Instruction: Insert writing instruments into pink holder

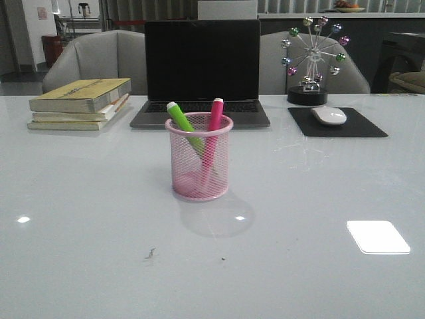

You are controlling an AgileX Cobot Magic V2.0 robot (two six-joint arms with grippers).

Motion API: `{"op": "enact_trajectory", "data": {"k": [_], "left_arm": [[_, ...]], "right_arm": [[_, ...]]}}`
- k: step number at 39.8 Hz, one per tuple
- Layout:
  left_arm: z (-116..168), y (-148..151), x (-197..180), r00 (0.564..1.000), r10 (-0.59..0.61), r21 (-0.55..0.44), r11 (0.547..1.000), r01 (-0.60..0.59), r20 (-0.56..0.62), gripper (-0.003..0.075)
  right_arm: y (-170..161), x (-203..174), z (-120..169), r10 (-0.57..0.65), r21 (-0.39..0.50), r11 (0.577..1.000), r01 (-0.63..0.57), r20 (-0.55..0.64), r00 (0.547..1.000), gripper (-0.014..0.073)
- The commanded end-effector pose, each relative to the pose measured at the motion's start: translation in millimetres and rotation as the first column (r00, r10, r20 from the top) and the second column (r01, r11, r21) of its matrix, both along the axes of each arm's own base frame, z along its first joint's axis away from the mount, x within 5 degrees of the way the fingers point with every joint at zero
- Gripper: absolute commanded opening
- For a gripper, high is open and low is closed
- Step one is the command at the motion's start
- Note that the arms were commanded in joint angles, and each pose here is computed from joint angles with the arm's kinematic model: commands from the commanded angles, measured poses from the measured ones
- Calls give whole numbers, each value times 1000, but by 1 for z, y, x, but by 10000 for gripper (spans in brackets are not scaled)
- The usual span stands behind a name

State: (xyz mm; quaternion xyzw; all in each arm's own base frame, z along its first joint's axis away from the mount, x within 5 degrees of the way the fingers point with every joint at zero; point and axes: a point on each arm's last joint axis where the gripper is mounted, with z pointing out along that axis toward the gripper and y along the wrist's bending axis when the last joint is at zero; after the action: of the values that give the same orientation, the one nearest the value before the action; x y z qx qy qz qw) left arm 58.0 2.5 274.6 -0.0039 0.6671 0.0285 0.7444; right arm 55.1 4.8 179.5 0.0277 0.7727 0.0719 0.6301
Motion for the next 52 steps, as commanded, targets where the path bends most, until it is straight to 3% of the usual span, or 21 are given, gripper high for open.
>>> {"op": "enact_trajectory", "data": {"k": [1,8,13,24,52], "left_arm": [[6,0,-11,989,0,-50,999,7,147,101],[-17,0,-15,990,-2,-68,998,12,142,101],[-34,-1,-10,998,-12,-119,993,20,63,101],[-69,-1,-3,998,-18,-131,991,10,-64,101],[-71,-1,-3,996,-22,-131,991,10,-84,101]], "right_arm": [[0,2,6,-2,3,1000,2,70,998,58],[0,2,6,-2,3,1000,2,70,998,58],[0,2,6,-2,3,1000,2,70,998,58],[0,2,6,-2,3,1000,2,70,998,58],[0,2,6,-2,3,1000,2,70,998,58]]}}
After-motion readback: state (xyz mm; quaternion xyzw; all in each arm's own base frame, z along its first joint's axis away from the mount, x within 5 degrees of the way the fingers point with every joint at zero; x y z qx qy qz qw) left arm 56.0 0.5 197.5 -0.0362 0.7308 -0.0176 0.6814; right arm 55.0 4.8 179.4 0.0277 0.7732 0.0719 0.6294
